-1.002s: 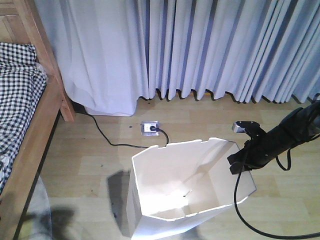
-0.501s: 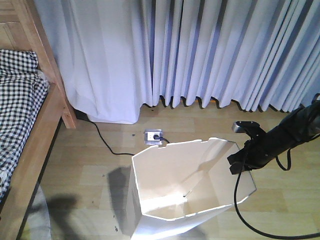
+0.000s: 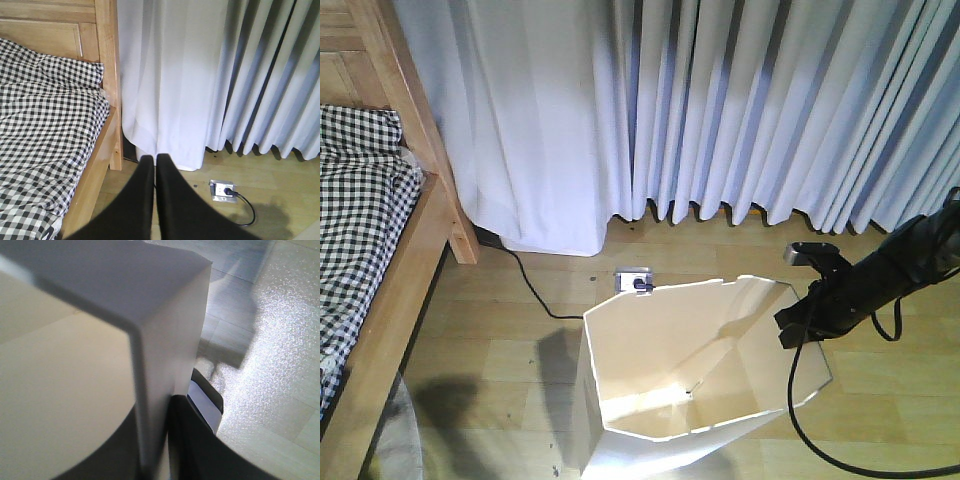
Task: Move trash bin to bedside with robot
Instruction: 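Lower the held bin onto the floor beside the bed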
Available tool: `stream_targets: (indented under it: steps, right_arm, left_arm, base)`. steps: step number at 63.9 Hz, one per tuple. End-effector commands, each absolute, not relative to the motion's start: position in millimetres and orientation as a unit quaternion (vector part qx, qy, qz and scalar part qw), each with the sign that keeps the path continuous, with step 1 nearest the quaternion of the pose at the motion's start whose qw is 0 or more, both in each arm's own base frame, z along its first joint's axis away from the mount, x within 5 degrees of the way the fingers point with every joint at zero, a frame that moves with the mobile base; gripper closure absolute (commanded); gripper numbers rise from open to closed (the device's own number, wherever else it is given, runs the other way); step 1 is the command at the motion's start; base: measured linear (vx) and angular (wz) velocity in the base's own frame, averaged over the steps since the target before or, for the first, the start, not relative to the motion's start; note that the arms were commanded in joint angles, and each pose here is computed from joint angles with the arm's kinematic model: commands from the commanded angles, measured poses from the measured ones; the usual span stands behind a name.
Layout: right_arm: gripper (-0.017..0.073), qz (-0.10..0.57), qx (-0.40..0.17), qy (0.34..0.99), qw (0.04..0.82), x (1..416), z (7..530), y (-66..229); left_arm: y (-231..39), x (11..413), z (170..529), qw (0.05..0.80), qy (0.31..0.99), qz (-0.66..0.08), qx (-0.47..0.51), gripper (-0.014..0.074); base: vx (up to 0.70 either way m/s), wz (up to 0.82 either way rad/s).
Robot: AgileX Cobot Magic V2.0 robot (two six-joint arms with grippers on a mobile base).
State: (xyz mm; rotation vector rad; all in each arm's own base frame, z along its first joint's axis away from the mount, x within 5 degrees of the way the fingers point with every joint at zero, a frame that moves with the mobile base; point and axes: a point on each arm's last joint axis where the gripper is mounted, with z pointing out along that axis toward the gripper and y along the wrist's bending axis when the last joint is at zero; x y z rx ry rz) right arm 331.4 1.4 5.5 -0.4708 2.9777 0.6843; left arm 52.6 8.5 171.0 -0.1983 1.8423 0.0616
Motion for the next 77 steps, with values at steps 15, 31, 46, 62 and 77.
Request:
stream_targets:
  steps: [15,31,46,62,77]
  right_arm:
    - [0.0564,0.291,-0.14,0.946,0.035,336,39,12]
    - [0.0564,0.275,-0.133,0.951,0.052,340,37,10]
    - [0.0564,0.242,-0.1,0.961,0.09,350,36,5]
    - [0.0564,0.165,-0.085,0.974,0.132,360,30,-8]
    - [0.0564,0.183,-0.073,0.973,0.116,383,2,-9]
  left_arm:
    - [8,53,176,0.631,0.771,0.024,-0.084,0.06]
    - [8,53,176,0.631,0.771,0.024,-0.084,0.06]
    - [8,53,176,0.631,0.771,0.024,-0.084,0.06]
    - [8,53,176,0.631,0.771,0.024,-0.084,0.06]
    - [8,53,176,0.631,0.771,0.024,-0.084,0.06]
  base:
    - [0.0,0.0]
    - [0.0,-0.01]
    - [0.01,0.0]
    - [0.01,0.0]
    - [0.01,-0.01]
